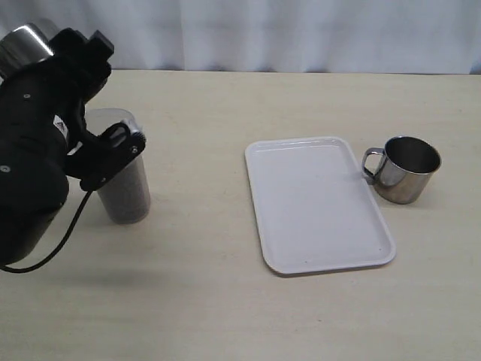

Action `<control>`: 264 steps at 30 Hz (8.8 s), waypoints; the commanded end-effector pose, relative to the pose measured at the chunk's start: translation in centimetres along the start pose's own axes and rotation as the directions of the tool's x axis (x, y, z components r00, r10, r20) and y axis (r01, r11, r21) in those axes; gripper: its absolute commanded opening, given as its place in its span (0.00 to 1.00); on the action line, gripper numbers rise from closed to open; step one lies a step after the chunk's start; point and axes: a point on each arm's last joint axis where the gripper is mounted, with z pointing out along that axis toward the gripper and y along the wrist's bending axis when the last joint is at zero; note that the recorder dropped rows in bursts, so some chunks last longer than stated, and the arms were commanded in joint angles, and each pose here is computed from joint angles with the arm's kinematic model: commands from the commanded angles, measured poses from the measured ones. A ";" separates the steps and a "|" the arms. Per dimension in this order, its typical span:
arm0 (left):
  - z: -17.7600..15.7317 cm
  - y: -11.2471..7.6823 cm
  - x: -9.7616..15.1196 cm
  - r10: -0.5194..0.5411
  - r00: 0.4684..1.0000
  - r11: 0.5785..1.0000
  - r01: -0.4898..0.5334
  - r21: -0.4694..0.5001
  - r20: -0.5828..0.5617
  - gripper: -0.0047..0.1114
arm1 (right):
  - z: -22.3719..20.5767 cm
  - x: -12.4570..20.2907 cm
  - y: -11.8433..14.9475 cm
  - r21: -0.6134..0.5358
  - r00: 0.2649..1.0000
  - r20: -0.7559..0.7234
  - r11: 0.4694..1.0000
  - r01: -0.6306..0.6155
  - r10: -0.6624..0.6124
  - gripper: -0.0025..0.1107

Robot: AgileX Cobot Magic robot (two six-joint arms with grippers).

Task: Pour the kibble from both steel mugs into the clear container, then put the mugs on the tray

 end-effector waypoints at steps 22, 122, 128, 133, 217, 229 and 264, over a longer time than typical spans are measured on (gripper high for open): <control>-4.8 4.0 4.9 -0.637 -0.072 0.442 0.782 0.440 0.767 0.04 | 0.0 0.1 0.0 0.006 1.000 -0.001 1.000 -0.005 0.005 0.06; -11.5 -2.8 12.7 -0.749 -0.660 -0.476 0.605 0.638 0.066 0.04 | 0.0 0.1 0.0 0.006 1.000 -0.001 1.000 -0.005 0.005 0.06; -15.7 -10.4 15.0 -0.456 -0.876 -0.557 0.419 0.717 0.157 0.04 | 0.0 0.1 0.0 0.006 1.000 -0.001 1.000 -0.005 0.005 0.06; -17.1 -12.7 16.2 -0.334 -0.920 -0.563 0.369 0.740 0.204 0.04 | 0.0 0.1 0.0 0.006 1.000 -0.001 1.000 -0.005 0.005 0.06; -12.1 -18.9 4.1 -0.652 -0.758 -0.721 0.618 0.314 -0.005 0.04 | 0.0 0.1 0.0 0.005 1.000 -0.001 1.000 -0.006 0.006 0.06; -12.1 -18.9 4.1 -0.653 -0.757 -0.720 0.619 0.313 -0.004 0.04 | -0.3 -2.4 0.1 0.004 0.961 0.274 0.999 0.039 -0.038 0.06; -12.1 -18.8 4.1 -0.652 -0.759 -0.720 0.619 0.313 0.002 0.04 | 15.7 5.1 0.6 -0.129 0.941 -0.313 0.987 0.091 -0.128 0.99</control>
